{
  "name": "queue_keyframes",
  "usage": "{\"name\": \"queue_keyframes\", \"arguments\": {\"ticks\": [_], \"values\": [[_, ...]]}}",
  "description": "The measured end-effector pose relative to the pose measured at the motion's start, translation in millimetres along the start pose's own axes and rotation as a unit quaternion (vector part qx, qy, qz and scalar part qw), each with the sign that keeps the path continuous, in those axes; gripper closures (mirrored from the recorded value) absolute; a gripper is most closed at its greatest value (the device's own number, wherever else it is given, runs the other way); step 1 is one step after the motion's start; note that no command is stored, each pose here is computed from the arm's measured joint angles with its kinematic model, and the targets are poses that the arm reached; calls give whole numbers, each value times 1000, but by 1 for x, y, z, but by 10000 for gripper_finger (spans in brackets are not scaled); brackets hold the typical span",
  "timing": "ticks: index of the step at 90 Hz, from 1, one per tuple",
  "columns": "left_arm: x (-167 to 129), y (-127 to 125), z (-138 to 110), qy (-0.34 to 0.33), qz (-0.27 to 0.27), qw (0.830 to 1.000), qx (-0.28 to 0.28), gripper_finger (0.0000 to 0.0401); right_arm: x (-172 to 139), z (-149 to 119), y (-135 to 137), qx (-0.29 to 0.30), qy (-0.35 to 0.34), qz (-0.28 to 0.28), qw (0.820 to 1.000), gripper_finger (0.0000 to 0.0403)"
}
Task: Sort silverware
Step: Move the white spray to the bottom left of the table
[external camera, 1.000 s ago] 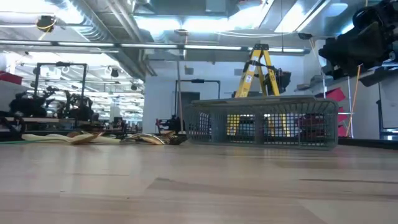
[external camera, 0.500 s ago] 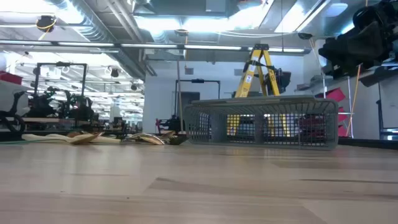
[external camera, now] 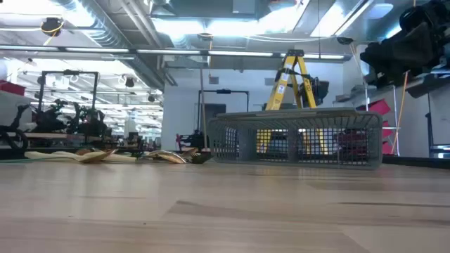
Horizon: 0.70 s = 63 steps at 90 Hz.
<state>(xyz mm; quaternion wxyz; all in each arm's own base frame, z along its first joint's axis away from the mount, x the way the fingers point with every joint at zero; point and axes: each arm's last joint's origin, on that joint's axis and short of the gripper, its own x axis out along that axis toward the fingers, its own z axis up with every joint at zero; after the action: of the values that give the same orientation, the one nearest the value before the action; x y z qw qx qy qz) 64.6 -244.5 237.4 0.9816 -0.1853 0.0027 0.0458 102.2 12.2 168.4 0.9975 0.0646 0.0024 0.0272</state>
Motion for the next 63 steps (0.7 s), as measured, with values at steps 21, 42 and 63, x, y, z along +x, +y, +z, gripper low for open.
{"name": "queue_keyframes", "arguments": {"ticks": [21,42,63], "values": [[1,8,-8,5,0,999,-34,116,0,0,0,0,0,0,1000,350],[12,17,-16,38,-2,998,-50,116,0,0,0,-2,0,1,1000,350],[13,22,-24,97,-13,991,-93,116,0,0,0,-2,0,1,1000,350]]}}
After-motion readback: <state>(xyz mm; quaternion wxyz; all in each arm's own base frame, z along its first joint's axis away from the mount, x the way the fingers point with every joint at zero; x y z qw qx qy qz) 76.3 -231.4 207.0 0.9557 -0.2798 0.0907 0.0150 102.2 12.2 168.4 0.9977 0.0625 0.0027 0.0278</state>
